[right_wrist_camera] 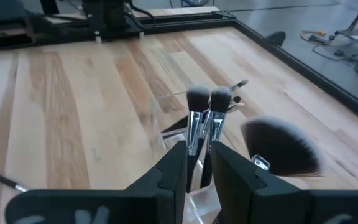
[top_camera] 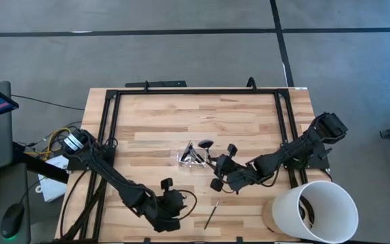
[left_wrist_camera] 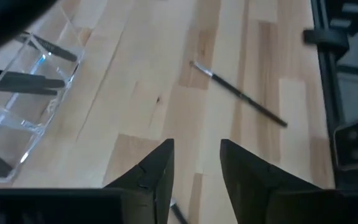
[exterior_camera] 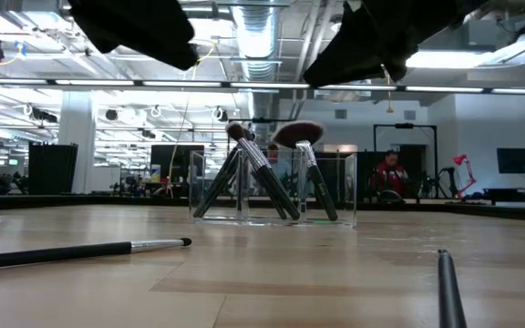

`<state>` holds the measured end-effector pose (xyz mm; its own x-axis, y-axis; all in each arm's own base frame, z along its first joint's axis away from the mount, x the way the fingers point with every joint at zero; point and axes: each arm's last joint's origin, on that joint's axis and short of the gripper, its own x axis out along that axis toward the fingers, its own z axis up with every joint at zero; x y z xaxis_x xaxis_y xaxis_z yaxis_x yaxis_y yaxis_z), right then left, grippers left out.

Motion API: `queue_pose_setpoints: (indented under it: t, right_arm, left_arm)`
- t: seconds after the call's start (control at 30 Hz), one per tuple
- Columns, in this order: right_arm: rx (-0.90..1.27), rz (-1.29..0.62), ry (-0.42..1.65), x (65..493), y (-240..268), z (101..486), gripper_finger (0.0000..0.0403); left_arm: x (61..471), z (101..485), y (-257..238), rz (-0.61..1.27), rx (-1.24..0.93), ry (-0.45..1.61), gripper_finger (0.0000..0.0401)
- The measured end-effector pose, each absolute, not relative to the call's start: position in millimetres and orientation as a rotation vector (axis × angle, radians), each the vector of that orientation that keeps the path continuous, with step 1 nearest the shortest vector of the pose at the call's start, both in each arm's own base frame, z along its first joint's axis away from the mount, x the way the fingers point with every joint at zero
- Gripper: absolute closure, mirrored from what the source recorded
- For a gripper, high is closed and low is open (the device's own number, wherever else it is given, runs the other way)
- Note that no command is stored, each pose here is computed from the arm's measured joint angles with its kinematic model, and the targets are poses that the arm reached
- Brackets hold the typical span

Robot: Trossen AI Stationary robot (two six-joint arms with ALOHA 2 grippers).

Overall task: Put items in baskets/containers
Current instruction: Put the eyeshadow brush into the left section of the transparent organizer

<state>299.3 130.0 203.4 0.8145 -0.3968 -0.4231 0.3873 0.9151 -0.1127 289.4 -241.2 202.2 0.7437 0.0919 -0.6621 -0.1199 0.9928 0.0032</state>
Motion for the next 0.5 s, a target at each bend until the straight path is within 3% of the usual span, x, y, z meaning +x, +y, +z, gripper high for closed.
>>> queue_pose_setpoints:
  t: [0.5]
  right_arm:
    - [-0.081,-0.367,0.443,291.7,132.9,218.1,0.0337]
  left_arm:
    - [275.8,174.4,-226.7,0.343,-0.196,0.692,0.0285]
